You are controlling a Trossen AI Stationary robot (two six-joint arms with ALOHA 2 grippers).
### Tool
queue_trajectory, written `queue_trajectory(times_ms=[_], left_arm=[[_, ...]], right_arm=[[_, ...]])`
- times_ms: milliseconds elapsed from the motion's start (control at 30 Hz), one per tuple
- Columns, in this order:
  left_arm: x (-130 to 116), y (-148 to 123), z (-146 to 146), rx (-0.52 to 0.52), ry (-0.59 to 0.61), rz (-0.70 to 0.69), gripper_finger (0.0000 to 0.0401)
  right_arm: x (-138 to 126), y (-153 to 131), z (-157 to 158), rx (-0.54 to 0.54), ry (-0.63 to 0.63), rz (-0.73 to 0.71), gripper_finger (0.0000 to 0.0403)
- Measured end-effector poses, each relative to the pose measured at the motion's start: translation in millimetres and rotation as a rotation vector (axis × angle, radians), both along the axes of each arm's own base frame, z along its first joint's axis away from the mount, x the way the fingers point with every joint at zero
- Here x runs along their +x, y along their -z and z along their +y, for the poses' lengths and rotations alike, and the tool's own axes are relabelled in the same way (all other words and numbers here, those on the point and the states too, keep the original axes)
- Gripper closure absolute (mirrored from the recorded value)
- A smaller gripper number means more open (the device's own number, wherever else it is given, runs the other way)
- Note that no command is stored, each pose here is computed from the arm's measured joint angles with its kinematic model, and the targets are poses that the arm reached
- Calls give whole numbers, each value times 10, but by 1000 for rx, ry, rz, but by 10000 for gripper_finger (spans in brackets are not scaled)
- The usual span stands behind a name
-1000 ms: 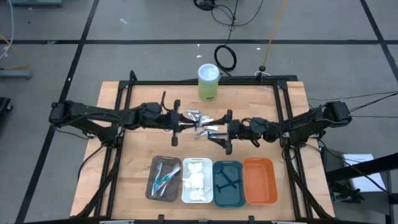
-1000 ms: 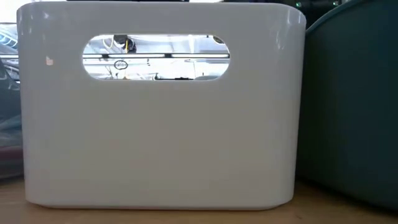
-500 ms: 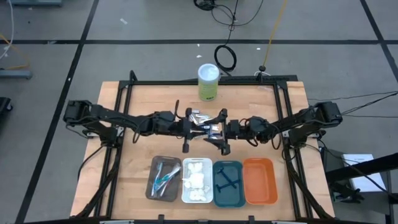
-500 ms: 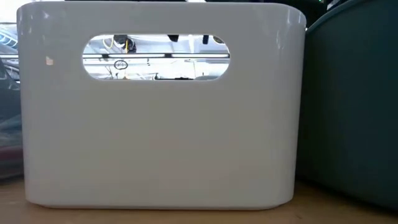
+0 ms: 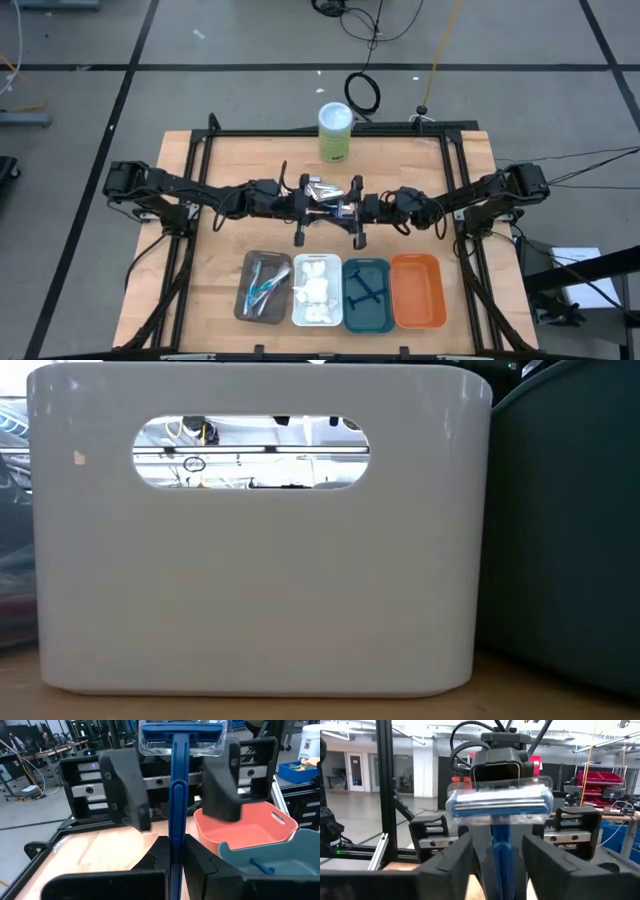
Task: Pick & Place Travel size toiletries
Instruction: Put the blue razor into the blue bin
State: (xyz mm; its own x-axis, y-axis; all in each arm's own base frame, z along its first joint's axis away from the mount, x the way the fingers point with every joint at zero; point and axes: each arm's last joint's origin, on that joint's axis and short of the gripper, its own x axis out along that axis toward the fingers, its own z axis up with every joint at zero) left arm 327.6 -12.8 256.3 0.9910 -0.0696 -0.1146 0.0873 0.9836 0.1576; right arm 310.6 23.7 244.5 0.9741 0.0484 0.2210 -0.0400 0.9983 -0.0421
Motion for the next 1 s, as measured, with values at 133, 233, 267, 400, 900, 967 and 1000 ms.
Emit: queue_trajectory(times_ms=[133, 233, 267, 400, 900, 967, 1000], left_arm=[[0, -2, 0, 8, 1, -3, 391], [0, -3, 0, 7, 2, -3, 392], [0, -3, -1, 2, 3, -3, 390], [-1, 4, -3, -45, -4, 7, 365], [-65, -607, -376, 86, -112, 369, 152], [-147, -716, -359, 78, -170, 351, 137], [-193, -716, -338, 86, -195, 356, 133]], right_arm=[[-2, -6, 0, -21, 5, -5, 297], [-1, -3, -1, -29, 7, -3, 345], [-1, 0, -3, -41, 10, 0, 362], [0, 4, -3, -65, 18, 4, 381], [-57, -30, -5, 62, -174, 89, 381], [-118, -23, 77, 118, -294, 170, 381], [-144, -15, 135, 138, -349, 204, 381]])
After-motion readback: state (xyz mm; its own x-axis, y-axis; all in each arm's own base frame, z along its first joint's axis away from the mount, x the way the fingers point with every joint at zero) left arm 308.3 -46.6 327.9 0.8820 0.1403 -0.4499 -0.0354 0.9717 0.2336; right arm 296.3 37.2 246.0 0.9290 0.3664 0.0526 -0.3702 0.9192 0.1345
